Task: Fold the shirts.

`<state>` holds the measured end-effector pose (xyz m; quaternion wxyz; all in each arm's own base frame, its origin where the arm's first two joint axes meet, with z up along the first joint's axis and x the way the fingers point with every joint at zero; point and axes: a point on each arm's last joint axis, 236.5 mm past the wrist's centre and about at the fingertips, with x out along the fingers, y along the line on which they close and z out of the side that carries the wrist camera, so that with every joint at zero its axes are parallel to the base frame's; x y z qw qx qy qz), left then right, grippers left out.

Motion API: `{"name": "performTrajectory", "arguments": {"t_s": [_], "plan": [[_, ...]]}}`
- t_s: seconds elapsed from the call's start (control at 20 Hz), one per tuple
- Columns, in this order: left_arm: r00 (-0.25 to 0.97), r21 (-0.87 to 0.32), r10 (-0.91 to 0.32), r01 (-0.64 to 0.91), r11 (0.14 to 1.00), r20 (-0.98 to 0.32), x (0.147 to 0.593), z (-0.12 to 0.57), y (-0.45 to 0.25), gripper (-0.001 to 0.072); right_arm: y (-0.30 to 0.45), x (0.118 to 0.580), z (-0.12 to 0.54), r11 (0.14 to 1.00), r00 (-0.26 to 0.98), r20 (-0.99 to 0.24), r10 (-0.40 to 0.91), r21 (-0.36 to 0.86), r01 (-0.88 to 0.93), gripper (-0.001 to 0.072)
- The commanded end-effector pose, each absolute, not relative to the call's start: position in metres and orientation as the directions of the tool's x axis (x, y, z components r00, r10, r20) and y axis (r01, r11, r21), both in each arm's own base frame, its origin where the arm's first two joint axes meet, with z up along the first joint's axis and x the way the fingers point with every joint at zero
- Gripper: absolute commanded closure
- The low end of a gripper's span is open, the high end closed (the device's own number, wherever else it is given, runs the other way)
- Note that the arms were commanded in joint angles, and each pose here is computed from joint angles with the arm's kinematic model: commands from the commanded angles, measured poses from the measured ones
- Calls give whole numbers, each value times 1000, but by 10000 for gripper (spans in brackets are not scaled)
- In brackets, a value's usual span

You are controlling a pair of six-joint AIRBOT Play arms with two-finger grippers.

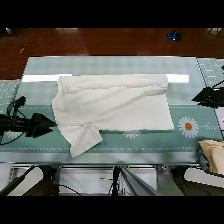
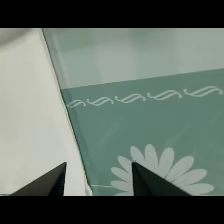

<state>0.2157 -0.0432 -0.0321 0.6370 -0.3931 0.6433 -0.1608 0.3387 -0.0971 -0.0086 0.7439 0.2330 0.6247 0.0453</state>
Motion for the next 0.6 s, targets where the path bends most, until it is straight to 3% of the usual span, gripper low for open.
{"name": "performTrajectory", "arguments": {"t_s": [0.0, 0.3, 0.55], "plan": [[96, -682, -699, -347, 644, -709, 193, -61, -47, 169, -92, 337, -7, 877, 231, -897, 377, 426, 222, 219], [129, -609, -605, -331, 721, -786, 204, -80, -30, 169, -91, 335, 0, 882, 239, -898, 368, 419, 214, 220], [111, -611, -614, -336, 716, -781, 213, -96, -40, 170, -85, 327, 1, 876, 206, -896, 394, 433, 211, 220]]}}
